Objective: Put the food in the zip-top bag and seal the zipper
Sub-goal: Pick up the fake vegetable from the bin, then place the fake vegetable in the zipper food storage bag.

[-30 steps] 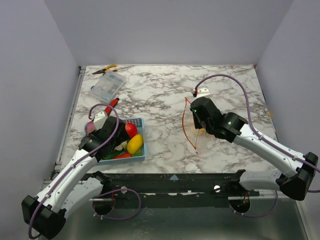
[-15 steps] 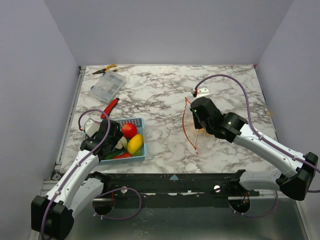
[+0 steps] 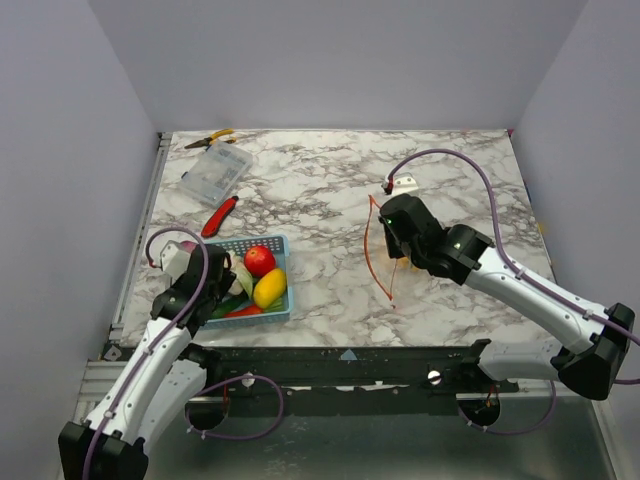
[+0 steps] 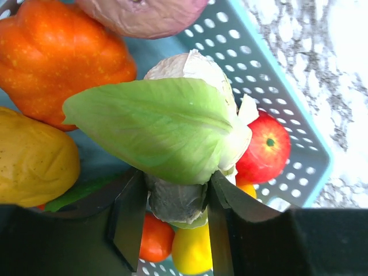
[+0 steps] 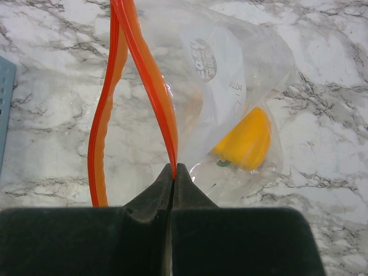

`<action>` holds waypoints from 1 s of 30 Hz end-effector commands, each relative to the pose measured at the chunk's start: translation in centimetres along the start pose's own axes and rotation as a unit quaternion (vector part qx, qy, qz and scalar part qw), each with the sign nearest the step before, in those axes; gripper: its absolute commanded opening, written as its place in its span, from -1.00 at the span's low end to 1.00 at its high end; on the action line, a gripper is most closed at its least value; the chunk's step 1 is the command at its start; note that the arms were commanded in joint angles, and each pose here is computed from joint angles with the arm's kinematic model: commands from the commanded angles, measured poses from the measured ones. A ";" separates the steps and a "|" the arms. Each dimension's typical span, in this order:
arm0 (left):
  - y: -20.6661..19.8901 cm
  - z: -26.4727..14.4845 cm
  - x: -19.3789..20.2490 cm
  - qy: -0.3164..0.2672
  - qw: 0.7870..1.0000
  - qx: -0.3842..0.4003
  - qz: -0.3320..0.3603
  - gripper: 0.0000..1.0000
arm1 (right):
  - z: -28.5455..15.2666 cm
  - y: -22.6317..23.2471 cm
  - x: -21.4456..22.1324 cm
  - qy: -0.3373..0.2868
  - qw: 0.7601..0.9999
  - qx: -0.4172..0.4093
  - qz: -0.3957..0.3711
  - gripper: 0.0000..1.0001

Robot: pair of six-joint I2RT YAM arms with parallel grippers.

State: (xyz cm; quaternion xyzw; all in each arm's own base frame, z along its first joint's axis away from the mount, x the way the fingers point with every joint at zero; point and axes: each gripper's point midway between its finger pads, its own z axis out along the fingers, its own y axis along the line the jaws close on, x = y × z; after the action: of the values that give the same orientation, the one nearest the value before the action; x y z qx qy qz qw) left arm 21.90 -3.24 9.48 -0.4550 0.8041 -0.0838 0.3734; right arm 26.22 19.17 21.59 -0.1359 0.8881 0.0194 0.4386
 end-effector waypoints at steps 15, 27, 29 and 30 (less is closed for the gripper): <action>-15.9 -19.3 2.1 0.105 0.778 0.579 0.222 -0.54 | 0.3 1.8 -0.4 -0.003 0.999 -0.040 0.002 -0.99; -19.5 -24.5 8.7 0.243 0.623 0.706 0.233 -0.79 | -0.3 4.1 -1.3 -0.014 0.994 -0.103 0.025 -0.99; -19.9 -24.1 9.9 0.255 0.622 0.703 0.232 -0.88 | -0.6 4.3 -1.6 -0.018 0.993 -0.110 0.030 -0.99; -20.0 -23.4 10.4 0.260 0.629 0.697 0.226 -0.89 | -0.7 4.4 -1.7 -0.021 0.993 -0.113 0.032 -0.99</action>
State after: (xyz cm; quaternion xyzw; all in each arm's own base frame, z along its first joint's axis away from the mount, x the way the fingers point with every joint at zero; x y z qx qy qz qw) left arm 16.71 -25.96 28.46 0.1453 0.6907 -0.6176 0.3471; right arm 25.89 22.39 21.68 -0.1564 0.8848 0.0936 0.4289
